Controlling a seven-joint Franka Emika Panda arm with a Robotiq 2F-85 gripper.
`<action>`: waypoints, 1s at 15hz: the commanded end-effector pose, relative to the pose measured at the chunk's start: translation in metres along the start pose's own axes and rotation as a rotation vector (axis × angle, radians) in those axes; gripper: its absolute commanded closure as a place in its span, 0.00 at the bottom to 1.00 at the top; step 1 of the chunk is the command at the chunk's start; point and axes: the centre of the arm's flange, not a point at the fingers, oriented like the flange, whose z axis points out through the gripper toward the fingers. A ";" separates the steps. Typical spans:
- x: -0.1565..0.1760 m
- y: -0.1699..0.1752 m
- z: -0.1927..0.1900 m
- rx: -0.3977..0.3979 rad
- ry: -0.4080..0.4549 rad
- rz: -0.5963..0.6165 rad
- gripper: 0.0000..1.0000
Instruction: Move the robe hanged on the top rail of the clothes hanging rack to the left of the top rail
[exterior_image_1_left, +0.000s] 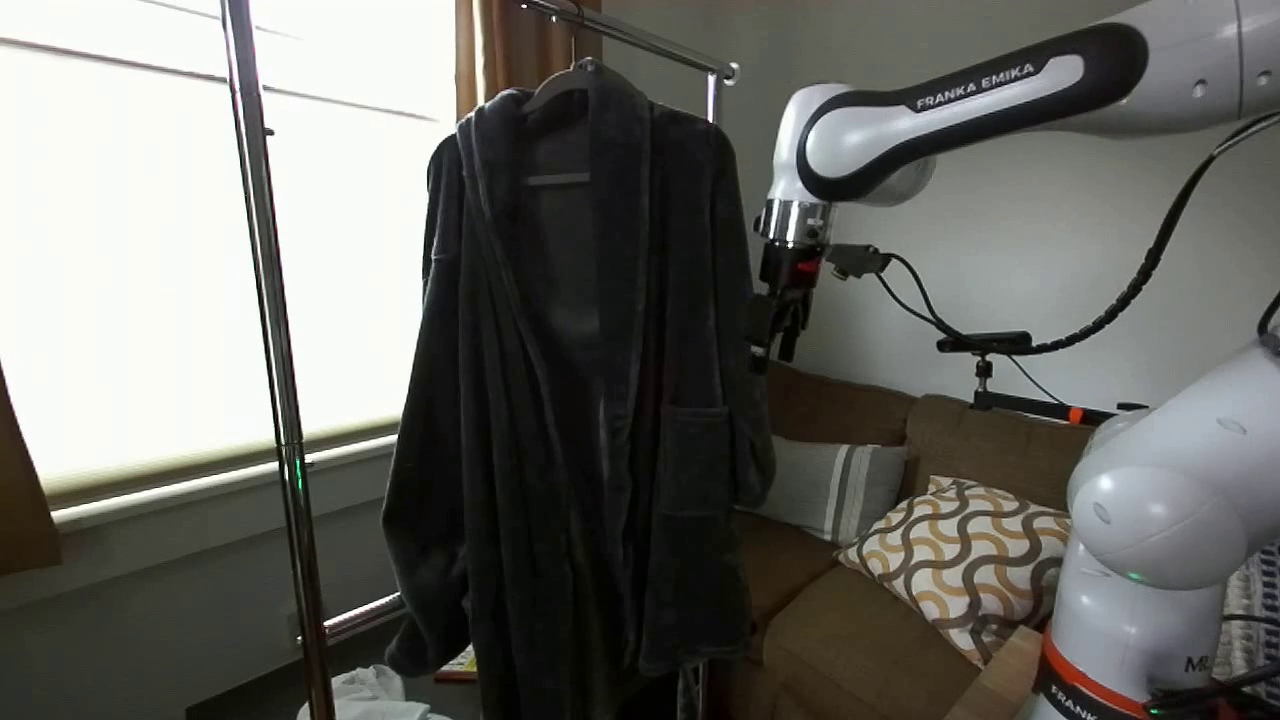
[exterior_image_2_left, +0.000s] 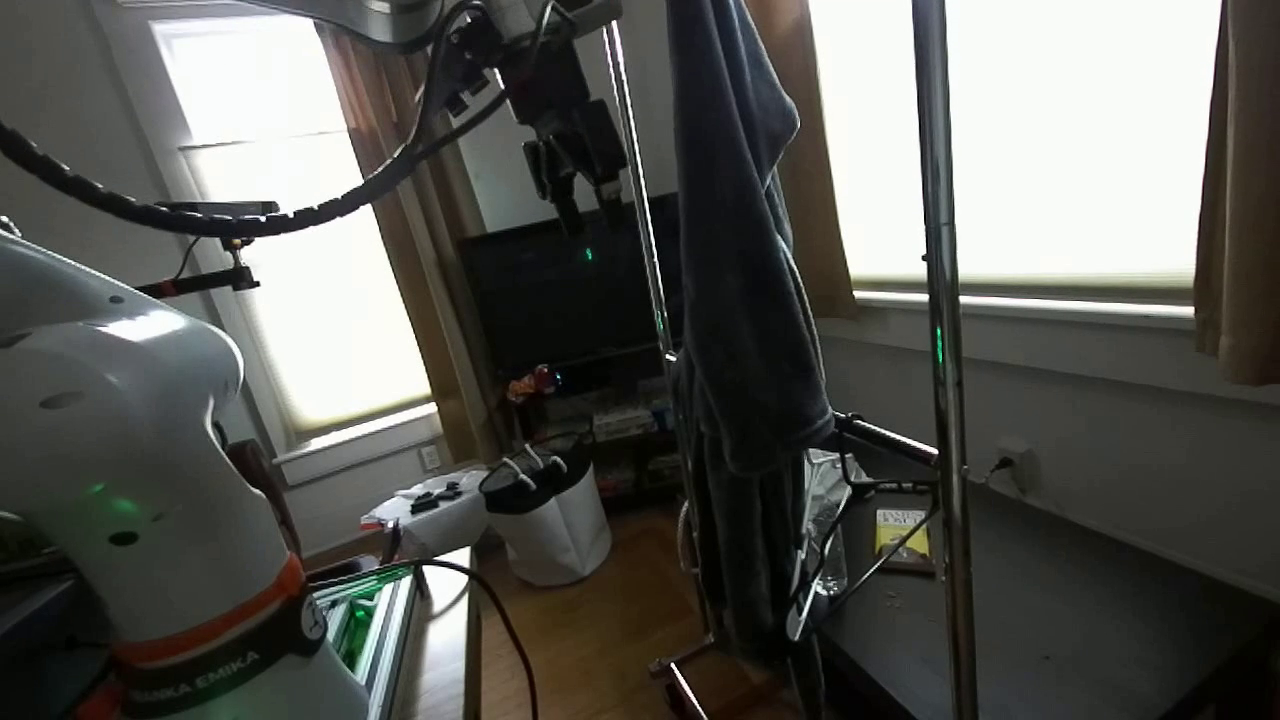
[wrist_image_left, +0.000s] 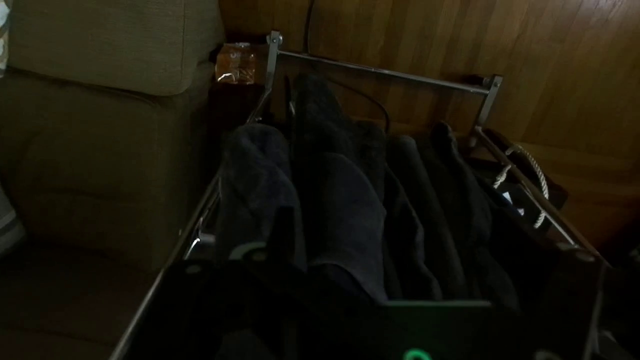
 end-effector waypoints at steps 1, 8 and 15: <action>0.015 0.071 0.042 0.062 -0.126 -0.089 0.00; -0.033 0.075 -0.021 0.085 -0.088 -0.417 0.00; -0.044 0.070 -0.194 -0.057 0.304 -0.491 0.00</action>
